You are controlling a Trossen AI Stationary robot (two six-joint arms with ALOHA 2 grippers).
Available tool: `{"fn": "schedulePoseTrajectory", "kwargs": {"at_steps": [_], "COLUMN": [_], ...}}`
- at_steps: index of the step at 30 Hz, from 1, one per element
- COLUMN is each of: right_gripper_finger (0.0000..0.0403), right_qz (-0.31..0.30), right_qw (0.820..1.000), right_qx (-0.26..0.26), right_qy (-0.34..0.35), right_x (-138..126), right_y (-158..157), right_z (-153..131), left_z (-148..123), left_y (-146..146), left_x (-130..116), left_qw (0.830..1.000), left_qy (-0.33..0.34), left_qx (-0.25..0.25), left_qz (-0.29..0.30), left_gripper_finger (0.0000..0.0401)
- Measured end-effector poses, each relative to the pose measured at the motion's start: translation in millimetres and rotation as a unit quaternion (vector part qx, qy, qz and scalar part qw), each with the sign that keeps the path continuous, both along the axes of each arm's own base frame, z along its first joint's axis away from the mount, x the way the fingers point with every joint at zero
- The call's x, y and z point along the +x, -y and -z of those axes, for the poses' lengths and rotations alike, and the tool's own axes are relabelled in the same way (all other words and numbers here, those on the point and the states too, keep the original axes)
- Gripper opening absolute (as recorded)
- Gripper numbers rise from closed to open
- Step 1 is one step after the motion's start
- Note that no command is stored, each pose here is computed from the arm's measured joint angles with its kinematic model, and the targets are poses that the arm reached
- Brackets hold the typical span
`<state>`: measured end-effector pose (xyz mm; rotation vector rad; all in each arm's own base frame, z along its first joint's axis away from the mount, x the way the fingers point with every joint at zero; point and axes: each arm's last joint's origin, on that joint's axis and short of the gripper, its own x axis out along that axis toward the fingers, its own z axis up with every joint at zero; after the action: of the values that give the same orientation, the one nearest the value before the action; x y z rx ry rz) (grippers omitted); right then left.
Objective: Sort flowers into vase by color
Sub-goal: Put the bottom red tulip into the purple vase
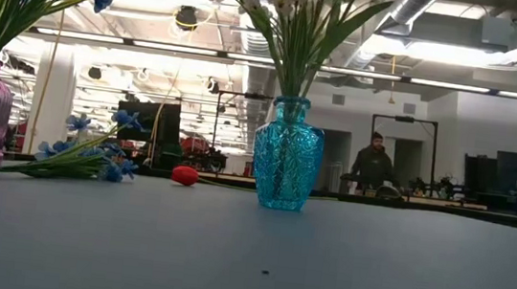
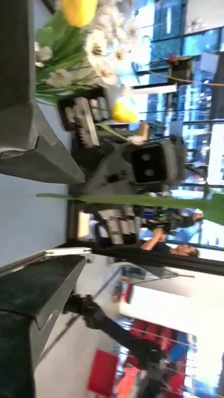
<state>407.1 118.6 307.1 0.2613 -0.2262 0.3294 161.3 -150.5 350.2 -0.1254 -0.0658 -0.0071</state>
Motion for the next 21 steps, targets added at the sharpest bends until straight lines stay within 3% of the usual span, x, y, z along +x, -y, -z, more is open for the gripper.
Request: {"fn": "schedulePoseTrajectory", "kwargs": {"at_steps": [21], "right_gripper_finger": [0.0019], "right_qz": [0.004], "right_qw": [1.0], "right_qx": [-0.002], "right_qy": [-0.015], "right_x": [10], "right_y": [2], "right_z": [3], "left_z": [-15], "left_y": [-3], "left_x": [0], "left_qw": [0.997], "left_qy": [0.056], "left_qx": [0.018], "left_qz": [-0.043], "left_gripper_finger": [0.0165]}}
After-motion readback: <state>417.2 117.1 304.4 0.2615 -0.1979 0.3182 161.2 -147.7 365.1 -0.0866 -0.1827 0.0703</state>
